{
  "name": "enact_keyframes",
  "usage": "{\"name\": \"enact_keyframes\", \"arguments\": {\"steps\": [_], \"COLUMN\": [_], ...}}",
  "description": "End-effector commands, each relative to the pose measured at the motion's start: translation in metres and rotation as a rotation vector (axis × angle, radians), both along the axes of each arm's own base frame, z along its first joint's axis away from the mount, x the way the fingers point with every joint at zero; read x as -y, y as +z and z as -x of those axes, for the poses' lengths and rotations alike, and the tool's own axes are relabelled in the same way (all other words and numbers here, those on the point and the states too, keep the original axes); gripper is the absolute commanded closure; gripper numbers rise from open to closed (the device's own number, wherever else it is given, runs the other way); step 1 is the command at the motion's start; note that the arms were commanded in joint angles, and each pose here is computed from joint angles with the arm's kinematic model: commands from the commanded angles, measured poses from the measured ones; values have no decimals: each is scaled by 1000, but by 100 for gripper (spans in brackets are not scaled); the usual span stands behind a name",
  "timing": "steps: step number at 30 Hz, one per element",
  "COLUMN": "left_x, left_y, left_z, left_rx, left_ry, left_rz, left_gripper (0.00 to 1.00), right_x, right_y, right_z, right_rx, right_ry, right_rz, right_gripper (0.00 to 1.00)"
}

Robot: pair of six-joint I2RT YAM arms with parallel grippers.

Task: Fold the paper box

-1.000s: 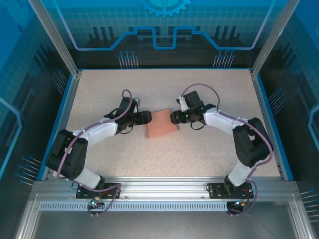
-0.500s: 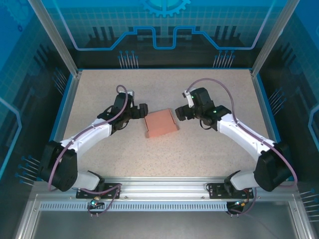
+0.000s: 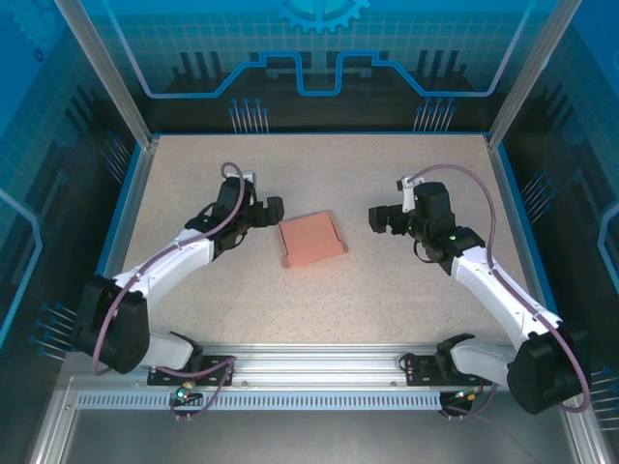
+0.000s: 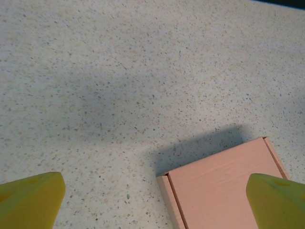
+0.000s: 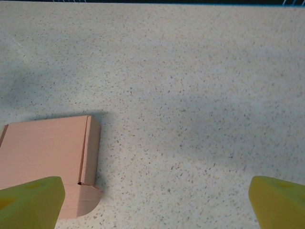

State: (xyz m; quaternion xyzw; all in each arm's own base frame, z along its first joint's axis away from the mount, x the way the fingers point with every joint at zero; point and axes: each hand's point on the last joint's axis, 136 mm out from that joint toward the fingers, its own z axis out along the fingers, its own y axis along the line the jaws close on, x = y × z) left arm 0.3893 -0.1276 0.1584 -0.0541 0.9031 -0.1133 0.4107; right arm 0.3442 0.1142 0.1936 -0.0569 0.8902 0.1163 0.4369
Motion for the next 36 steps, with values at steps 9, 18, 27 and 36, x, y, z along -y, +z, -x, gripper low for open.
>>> {"name": "enact_keyframes", "arguments": {"steps": [9,18,27,36], "left_x": [50,85,99,109], "left_y": [-59,-87,-91,-90], "left_z": [-43,-32,0,39], "left_rx": [-252,-385,-444,-461], "left_ry": [-191,-371,-435,-453], "left_rz": [22,131,276,405], "left_gripper": [2,8,21,22], "right_x": [-88,-177,-179,-144], "right_y": [-41,-81,-106,-110], "right_z": [16,48,44,23], "right_rx": [-206,-335,-404,-413], "right_ry": [230,443,464,417], "right_rz": [-225,-265,-264,-230], "right_gripper": [4,11,14,15]}}
